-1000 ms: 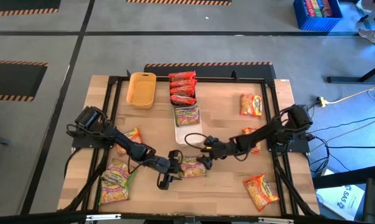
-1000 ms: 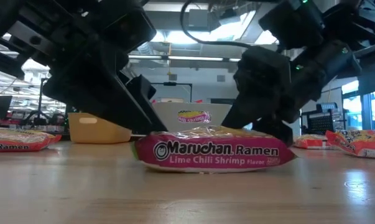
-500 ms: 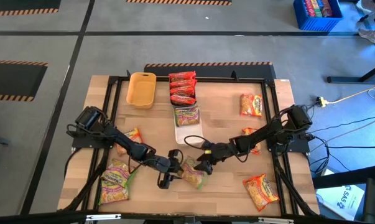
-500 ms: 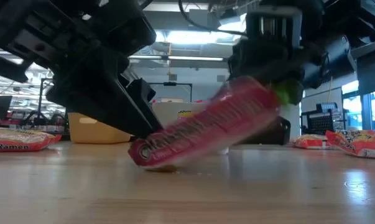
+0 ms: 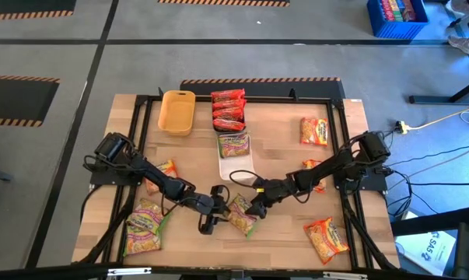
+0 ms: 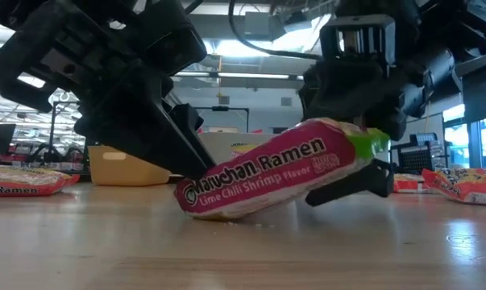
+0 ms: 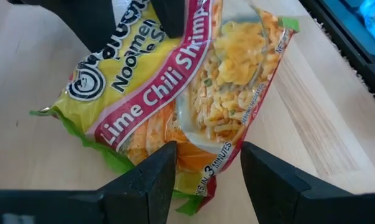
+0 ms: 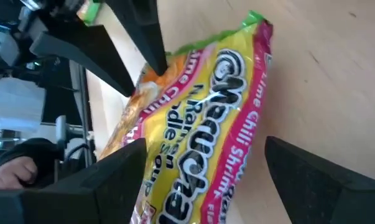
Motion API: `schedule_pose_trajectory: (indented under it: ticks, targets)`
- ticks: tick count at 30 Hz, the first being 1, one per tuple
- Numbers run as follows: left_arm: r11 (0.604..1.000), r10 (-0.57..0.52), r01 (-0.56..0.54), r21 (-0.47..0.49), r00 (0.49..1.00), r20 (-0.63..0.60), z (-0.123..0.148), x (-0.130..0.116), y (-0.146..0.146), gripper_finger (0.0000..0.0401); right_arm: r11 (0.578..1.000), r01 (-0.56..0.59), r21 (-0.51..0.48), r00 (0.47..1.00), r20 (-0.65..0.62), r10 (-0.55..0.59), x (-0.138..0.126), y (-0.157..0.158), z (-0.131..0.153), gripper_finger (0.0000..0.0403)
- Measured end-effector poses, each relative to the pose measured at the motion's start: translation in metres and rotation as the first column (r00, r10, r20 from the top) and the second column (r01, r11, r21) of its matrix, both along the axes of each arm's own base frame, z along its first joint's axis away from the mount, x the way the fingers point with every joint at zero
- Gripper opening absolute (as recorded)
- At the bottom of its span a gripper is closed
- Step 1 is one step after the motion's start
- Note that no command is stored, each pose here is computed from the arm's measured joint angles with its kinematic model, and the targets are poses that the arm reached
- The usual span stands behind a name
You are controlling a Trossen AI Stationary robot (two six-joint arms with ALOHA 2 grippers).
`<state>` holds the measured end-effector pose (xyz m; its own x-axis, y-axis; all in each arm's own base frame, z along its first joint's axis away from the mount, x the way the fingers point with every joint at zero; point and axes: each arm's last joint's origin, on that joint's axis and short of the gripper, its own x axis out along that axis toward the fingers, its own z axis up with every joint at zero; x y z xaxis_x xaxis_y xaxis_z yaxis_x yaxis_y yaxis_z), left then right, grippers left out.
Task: Sort Maruchan noodles
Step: Put the top green noodle pack into the white bin
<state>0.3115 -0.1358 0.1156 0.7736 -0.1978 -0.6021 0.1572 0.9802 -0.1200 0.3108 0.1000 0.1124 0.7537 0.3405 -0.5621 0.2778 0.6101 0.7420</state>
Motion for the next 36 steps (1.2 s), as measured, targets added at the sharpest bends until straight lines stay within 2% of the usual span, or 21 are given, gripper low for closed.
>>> schedule_pose_trajectory:
  ticks: [5, 11, 23, 29, 36]
  targets:
    - [1.0, 0.006, -0.006, 0.002, 1.0, 0.005, 0.0, 0.0, 0.0, 0.0174, 0.998, -0.035, 0.042, 0.999, 0.001, 0.035, 0.011, 0.005, -0.009, 0.031]
    - [1.0, 0.007, -0.007, 0.003, 1.0, 0.006, 0.0, 0.0, 0.0, 0.0174, 0.996, -0.088, 0.016, 0.996, 0.033, 0.087, 0.028, 0.011, -0.006, 0.0296]
    - [1.0, -0.007, 0.007, 0.003, 1.0, 0.001, 0.003, -0.002, -0.001, 0.0174, 0.993, -0.117, -0.013, 0.993, 0.028, 0.117, 0.025, 0.022, -0.005, 0.0162]
    - [0.999, -0.021, 0.024, 0.04, 0.996, -0.084, 0.018, -0.018, -0.003, 0.0174, 0.987, -0.154, -0.054, 0.986, 0.063, 0.157, 0.024, 0.024, 0.003, 0.0143]
    - [0.998, -0.013, 0.024, 0.056, 0.982, -0.19, 0.04, -0.045, -0.008, 0.0174, 0.976, -0.174, -0.128, 0.972, 0.139, 0.192, 0.02, 0.022, 0.032, 0.014]
